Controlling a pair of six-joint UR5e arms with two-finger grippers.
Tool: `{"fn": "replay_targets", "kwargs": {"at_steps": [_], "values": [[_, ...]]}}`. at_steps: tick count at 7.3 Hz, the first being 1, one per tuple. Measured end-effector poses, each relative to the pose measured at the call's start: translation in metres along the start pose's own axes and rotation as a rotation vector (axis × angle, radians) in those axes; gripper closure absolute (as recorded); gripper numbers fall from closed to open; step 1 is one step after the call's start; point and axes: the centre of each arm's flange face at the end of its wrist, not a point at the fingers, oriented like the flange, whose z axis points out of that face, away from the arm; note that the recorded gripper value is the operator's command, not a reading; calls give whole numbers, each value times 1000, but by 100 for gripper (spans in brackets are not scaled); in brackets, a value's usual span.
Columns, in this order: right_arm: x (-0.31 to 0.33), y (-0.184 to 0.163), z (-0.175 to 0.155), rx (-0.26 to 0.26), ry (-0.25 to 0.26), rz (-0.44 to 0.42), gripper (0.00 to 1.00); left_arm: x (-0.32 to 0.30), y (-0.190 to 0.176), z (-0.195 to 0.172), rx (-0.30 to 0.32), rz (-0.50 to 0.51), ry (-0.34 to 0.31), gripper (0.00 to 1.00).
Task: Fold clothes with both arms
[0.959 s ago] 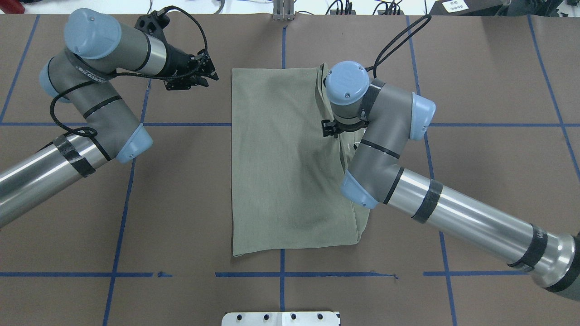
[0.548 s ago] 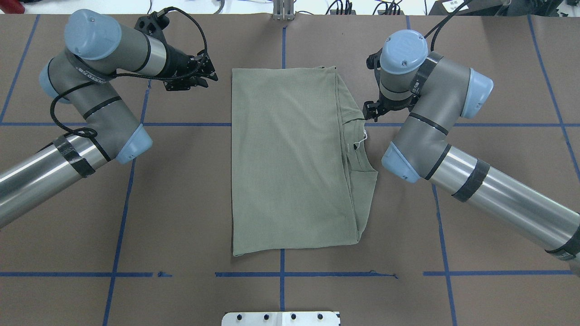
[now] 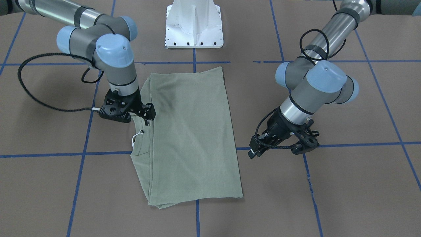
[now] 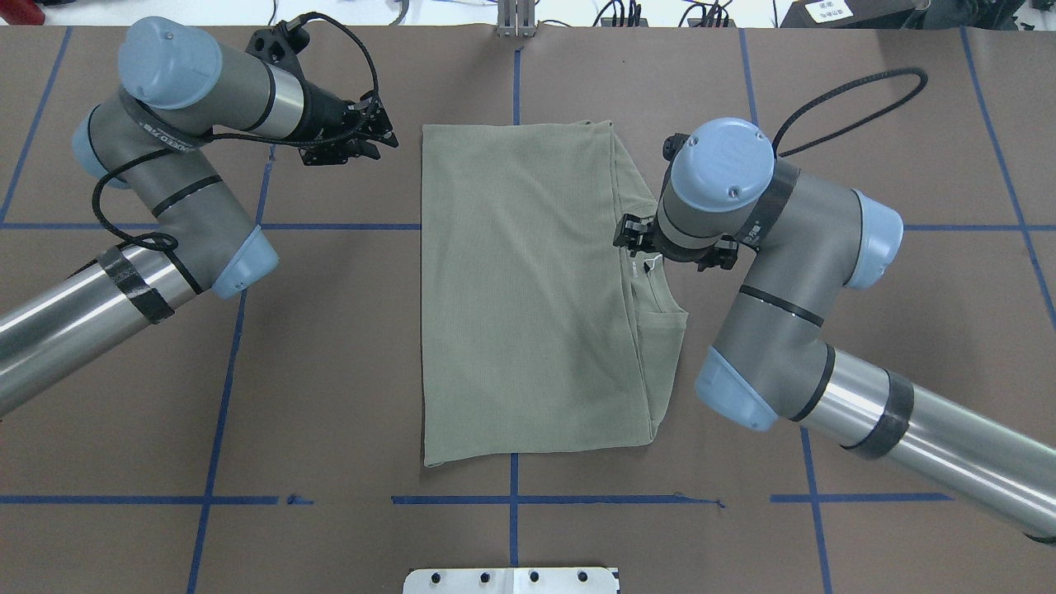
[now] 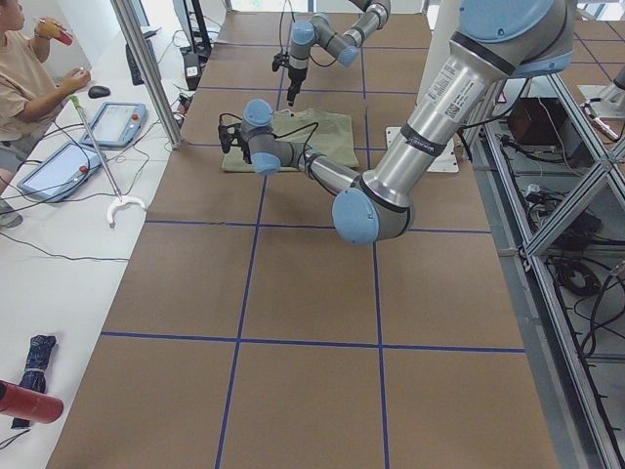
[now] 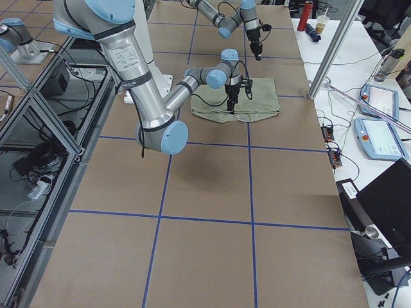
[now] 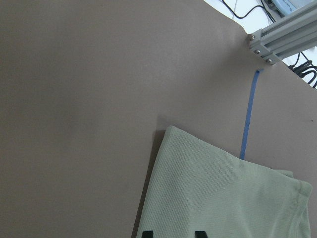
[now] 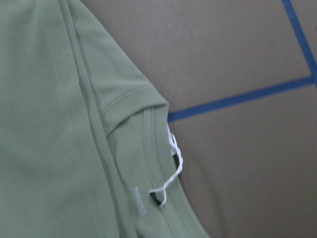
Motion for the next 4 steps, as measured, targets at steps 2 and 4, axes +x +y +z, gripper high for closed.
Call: {"fn": "replay_targets", "kwargs": {"at_steps": [2,4], "values": [[1,68,-14,4,-60,233,2,-2,0,1,0,-2,-4,58],[2,111,-15,-36,-69,380,9,-4,-1,1,0,-5,-7,57]]}}
